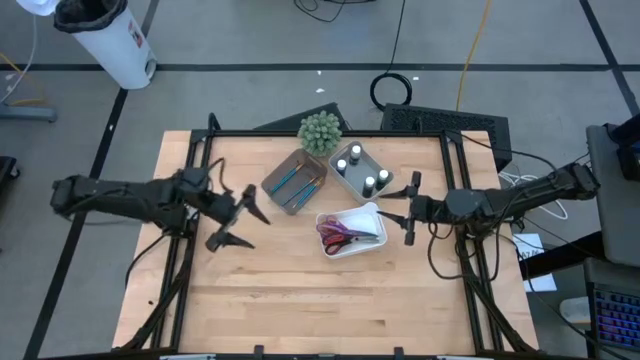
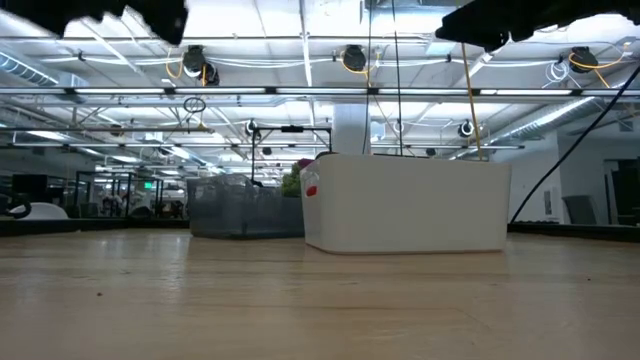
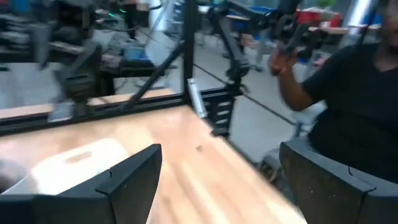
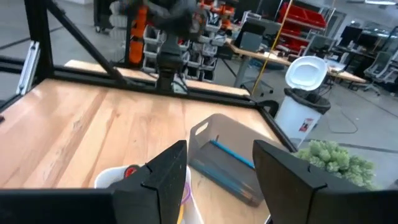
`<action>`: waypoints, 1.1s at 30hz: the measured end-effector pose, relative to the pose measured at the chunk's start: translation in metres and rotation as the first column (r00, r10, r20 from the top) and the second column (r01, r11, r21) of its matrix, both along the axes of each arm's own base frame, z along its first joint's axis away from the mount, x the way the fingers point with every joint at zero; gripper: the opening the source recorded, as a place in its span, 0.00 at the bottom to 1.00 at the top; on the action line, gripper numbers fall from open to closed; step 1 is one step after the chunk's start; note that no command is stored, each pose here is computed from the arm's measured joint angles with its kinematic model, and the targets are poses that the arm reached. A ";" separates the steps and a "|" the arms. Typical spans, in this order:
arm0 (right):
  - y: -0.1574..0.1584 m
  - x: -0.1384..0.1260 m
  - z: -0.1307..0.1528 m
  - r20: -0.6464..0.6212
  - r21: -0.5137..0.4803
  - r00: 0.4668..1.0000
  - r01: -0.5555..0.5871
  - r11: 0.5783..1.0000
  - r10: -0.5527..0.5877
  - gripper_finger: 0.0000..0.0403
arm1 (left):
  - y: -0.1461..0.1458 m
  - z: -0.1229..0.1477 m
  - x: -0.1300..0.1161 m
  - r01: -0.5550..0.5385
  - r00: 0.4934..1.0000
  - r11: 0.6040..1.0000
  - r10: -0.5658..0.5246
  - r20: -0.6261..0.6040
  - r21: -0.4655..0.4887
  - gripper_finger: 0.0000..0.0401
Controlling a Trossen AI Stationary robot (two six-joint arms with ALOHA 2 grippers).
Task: Pick & Place Paint Supplies
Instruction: Return to Home Position
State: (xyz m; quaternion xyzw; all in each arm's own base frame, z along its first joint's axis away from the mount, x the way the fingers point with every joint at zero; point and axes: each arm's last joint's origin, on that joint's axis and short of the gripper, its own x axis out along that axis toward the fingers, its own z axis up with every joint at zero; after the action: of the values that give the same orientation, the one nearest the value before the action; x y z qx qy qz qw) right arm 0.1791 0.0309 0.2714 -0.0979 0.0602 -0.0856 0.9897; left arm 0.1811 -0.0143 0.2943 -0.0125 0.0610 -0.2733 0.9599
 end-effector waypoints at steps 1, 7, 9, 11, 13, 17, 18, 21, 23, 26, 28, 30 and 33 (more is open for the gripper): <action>0.000 -0.002 0.000 -0.005 -0.001 1.000 -0.002 1.000 0.002 0.44 | 0.003 -0.009 -0.008 -0.028 1.000 1.000 0.028 0.013 0.006 0.83; -0.002 -0.011 0.004 0.005 -0.004 1.000 -0.002 1.000 0.002 0.45 | 0.020 -0.053 -0.049 -0.229 0.953 0.971 0.237 0.188 -0.065 0.83; -0.003 -0.013 0.005 0.021 -0.001 1.000 -0.002 1.000 0.002 0.44 | 0.024 -0.064 -0.059 -0.284 0.925 0.955 0.297 0.237 -0.088 0.83; -0.004 -0.016 0.003 0.042 0.004 0.999 -0.003 1.000 0.002 0.44 | 0.028 -0.076 -0.068 -0.339 0.898 0.934 0.358 0.258 -0.115 0.83; -0.005 -0.019 -0.003 0.048 0.008 0.999 -0.002 1.000 0.002 0.44 | 0.031 -0.086 -0.073 -0.386 0.872 0.910 0.413 0.262 -0.148 0.83; -0.007 -0.030 -0.014 0.107 0.049 0.994 -0.004 0.999 -0.002 0.45 | 0.035 -0.106 -0.078 -0.454 0.841 0.871 0.488 0.234 -0.187 0.83; -0.008 -0.033 -0.018 0.116 0.059 0.993 -0.004 0.998 -0.003 0.45 | 0.035 -0.106 -0.079 -0.464 0.836 0.866 0.498 0.231 -0.187 0.83; -0.010 -0.042 -0.032 0.136 0.081 0.991 -0.004 0.997 -0.007 0.45 | 0.037 -0.106 -0.080 -0.490 0.820 0.851 0.524 0.232 -0.190 0.83; -0.013 -0.048 -0.038 0.152 0.093 0.988 0.002 0.996 -0.016 0.44 | 0.038 -0.106 -0.080 -0.503 0.812 0.846 0.533 0.238 -0.178 0.83; -0.017 -0.057 -0.047 0.180 0.116 0.983 0.020 0.993 -0.041 0.43 | 0.039 -0.106 -0.080 -0.537 0.790 0.829 0.559 0.253 -0.156 0.83; -0.020 -0.062 -0.052 0.200 0.130 0.978 0.031 0.991 -0.057 0.43 | 0.040 -0.106 -0.080 -0.568 0.768 0.810 0.585 0.259 -0.146 0.83; -0.023 -0.067 -0.057 0.206 0.144 0.976 0.042 0.989 -0.071 0.43 | 0.041 -0.106 -0.080 -0.595 0.748 0.791 0.609 0.262 -0.140 0.83; -0.025 -0.073 -0.064 0.199 0.162 0.977 0.046 0.986 -0.079 0.44 | 0.042 -0.107 -0.080 -0.622 0.730 0.773 0.629 0.266 -0.121 0.83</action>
State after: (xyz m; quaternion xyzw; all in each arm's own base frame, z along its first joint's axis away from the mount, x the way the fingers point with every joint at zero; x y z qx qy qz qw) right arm 0.1063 0.0061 0.2079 -0.0085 -0.0322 -0.1214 0.9920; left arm 0.1008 0.0276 0.1872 -0.0031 -0.0921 0.0661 0.9935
